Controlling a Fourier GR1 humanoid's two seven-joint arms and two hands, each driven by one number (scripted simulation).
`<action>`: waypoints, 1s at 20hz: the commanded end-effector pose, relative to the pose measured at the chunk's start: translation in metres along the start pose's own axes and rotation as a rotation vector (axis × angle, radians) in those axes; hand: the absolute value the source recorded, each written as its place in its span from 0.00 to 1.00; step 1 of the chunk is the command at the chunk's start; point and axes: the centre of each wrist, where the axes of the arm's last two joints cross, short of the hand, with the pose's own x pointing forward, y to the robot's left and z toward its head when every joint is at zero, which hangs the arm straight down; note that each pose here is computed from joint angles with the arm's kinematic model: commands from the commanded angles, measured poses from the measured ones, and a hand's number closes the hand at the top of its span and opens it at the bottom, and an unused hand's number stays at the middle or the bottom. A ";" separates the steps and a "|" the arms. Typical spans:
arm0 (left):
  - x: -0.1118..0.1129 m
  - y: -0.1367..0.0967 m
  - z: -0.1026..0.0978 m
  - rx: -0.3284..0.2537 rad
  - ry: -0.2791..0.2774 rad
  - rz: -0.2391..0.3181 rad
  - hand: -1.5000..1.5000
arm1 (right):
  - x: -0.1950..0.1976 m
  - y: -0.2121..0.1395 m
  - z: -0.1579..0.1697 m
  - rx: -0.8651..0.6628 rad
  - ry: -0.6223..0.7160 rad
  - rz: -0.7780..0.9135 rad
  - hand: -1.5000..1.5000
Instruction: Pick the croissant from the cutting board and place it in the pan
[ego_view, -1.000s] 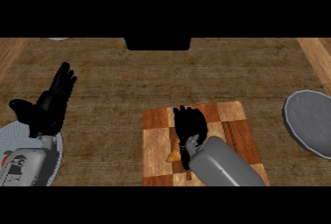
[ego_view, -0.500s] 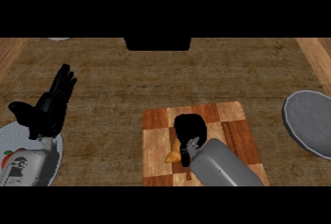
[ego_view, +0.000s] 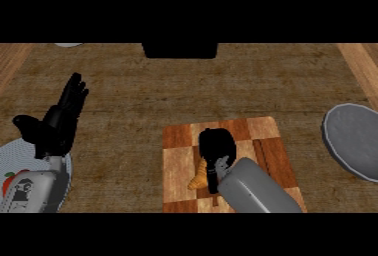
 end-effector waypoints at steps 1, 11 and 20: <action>-0.011 0.015 0.003 0.006 0.000 0.007 0.50 | -0.004 -0.002 -0.005 -0.005 0.028 -0.052 1.00; 0.011 0.011 -0.011 0.032 0.001 0.000 0.50 | -0.004 -0.021 0.043 -0.605 0.288 -0.380 1.00; -0.008 0.008 0.014 0.024 0.009 0.000 0.50 | -0.025 -0.038 0.111 -0.959 0.377 -0.468 1.00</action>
